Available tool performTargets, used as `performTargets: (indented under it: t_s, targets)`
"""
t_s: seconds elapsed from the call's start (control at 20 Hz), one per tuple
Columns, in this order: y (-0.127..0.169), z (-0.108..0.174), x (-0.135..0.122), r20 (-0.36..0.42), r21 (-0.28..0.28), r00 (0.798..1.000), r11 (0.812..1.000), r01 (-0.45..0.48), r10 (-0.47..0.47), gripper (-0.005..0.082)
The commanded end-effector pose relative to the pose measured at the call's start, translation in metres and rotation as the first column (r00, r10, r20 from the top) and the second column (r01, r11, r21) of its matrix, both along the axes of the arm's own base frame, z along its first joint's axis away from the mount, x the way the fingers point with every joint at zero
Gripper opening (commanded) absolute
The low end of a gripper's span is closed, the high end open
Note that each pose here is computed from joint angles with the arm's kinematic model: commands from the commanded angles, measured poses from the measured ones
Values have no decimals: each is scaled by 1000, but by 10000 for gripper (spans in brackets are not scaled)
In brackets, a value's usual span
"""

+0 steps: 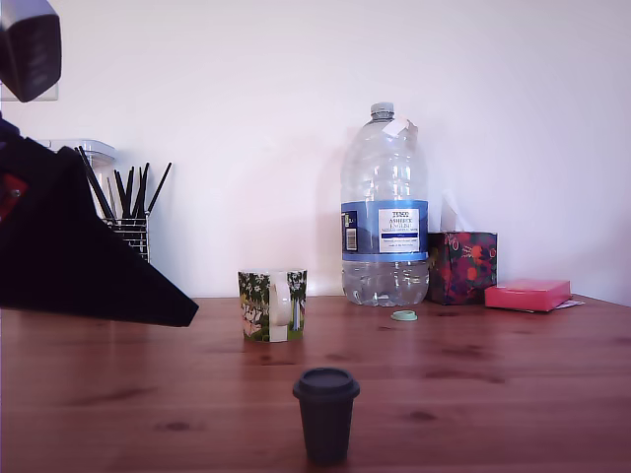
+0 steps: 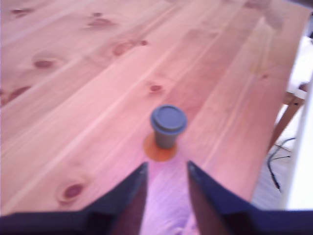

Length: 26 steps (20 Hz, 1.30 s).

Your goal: Pick up the coffee capsules from the table one by one and drop them inside the nearest coffee cup

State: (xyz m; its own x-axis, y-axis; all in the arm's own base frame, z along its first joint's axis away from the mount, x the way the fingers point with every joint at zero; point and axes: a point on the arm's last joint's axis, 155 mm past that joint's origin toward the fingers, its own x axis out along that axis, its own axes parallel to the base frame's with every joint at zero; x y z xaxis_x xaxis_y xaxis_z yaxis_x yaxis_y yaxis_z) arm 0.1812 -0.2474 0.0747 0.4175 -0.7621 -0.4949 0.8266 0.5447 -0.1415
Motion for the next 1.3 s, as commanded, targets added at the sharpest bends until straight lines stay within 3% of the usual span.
performTargets:
  t_s: [0.0, 0.15, 0.75, 1.25]
  targets:
    - [4, -12, -1, -4, 33, 1000, 999, -4, 4, 646]
    - [2, -18, 0, 3, 49, 1000, 999, 8, -8, 646]
    - [-28, -17, 11, 72, -26, 996, 998, 50, -48, 644]
    - [-49, -39, 22, 18, 45, 998, 997, 61, -62, 644]
